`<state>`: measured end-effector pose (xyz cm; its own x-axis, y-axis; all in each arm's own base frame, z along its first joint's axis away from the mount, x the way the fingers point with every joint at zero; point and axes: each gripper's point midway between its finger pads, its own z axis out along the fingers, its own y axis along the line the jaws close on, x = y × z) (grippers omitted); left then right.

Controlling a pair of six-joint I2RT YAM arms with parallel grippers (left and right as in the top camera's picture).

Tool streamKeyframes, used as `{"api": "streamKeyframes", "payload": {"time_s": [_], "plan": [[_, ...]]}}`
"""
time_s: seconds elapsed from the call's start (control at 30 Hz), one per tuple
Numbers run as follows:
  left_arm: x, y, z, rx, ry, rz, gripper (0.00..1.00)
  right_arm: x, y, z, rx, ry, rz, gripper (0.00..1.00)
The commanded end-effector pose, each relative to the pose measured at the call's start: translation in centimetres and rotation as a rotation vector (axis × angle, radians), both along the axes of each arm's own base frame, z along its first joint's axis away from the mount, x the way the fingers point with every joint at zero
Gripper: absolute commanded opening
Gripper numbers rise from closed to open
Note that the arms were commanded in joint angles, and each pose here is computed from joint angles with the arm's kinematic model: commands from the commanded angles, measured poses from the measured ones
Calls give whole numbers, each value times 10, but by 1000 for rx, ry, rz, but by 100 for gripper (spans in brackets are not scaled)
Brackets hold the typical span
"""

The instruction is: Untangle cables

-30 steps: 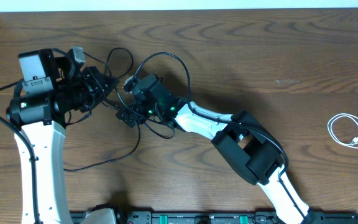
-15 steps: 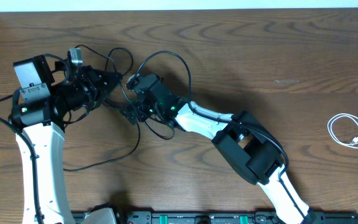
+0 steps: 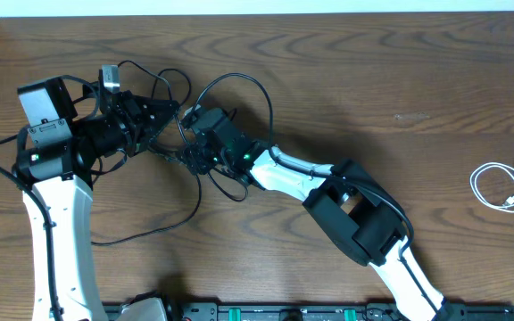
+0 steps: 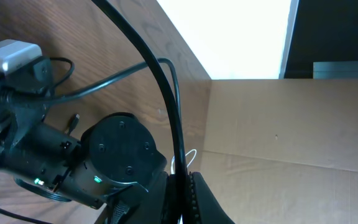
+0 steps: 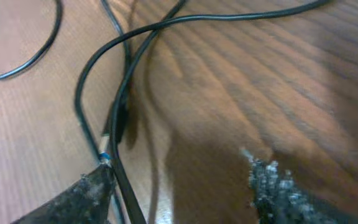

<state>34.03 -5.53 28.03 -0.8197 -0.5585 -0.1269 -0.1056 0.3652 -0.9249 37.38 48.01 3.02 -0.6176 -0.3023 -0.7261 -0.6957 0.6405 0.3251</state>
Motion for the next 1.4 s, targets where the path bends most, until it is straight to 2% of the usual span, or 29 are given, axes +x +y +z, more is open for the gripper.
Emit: {"api": "streamKeyframes", "payload": {"time_s": [0.0,0.2,0.5,0.77,0.9,0.97,1.13,1.23,1.3,1.33,1.37], "plan": [[-1,-2,4,-9,-17,-15,7,-4,2,-24,-46,3,-7,64],[-1,-2,4,-9,-17,-15,7,-41,27,-28,-26,25,112,63],[-1,-1,4,-6,-24,-14,7,-44,31,-26,-18,15,127,64],[0,-1,4,-2,-22,-10,7,-51,36,-23,8,33,165,74],[0,-1,4,-1,-23,-10,7,-53,44,-21,13,-42,212,76],[0,-1,4,-1,-23,-10,7,-56,51,-28,24,-76,229,73],[0,-1,4,-2,-22,-10,7,-33,50,-38,11,-170,132,64],[0,-1,4,-1,-23,-10,7,-32,53,-46,33,-184,136,56],[0,-1,4,-1,-23,-10,7,-30,50,-51,25,-177,132,45],[0,-1,4,-1,-23,-10,7,-25,49,-47,31,-183,123,28],[0,-1,4,-1,-23,-10,7,-24,48,-47,33,-182,119,20]]}}
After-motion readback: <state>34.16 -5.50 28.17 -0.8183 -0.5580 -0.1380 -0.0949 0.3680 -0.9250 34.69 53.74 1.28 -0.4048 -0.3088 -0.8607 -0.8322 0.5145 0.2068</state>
